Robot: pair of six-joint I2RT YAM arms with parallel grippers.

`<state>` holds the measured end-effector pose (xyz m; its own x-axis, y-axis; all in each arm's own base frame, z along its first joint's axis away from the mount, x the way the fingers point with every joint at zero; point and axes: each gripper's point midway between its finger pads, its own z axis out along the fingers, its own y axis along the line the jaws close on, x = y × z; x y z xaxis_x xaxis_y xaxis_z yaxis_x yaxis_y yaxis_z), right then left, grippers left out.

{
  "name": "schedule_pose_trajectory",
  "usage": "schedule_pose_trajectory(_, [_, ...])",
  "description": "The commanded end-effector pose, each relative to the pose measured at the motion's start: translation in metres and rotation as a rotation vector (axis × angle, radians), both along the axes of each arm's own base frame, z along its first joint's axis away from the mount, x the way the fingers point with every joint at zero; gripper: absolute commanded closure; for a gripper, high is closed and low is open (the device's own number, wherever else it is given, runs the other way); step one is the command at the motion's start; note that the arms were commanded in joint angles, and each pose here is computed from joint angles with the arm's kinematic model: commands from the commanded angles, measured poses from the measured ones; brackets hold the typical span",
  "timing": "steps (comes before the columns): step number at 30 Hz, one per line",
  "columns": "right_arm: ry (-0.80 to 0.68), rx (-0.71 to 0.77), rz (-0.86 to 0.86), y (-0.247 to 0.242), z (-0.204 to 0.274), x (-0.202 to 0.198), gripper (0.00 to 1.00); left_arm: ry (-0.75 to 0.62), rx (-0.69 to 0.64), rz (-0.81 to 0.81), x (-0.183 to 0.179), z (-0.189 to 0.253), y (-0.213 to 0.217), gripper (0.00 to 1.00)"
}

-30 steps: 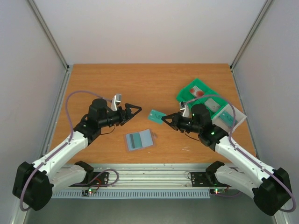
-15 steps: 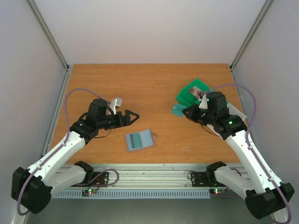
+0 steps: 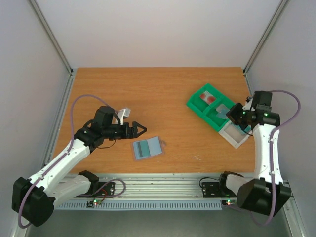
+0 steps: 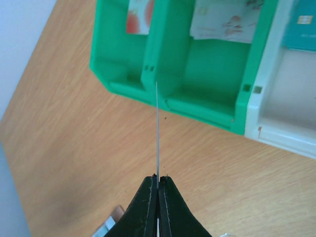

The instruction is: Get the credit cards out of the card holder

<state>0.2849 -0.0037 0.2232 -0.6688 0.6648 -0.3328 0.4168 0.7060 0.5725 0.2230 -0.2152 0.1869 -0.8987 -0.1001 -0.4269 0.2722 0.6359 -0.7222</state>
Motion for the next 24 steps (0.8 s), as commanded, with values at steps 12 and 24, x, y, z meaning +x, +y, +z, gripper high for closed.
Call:
schedule_pose_trajectory(12, [0.080,0.080,-0.152,-0.068,-0.029,0.038,0.99,0.038,-0.036,-0.066,-0.014,-0.004,-0.005,0.01])
schedule_pose_trajectory(24, [0.153,-0.009,-0.200,-0.104,-0.037,0.020,0.99,0.084,-0.035,-0.032,-0.019,-0.018,-0.001,0.01])
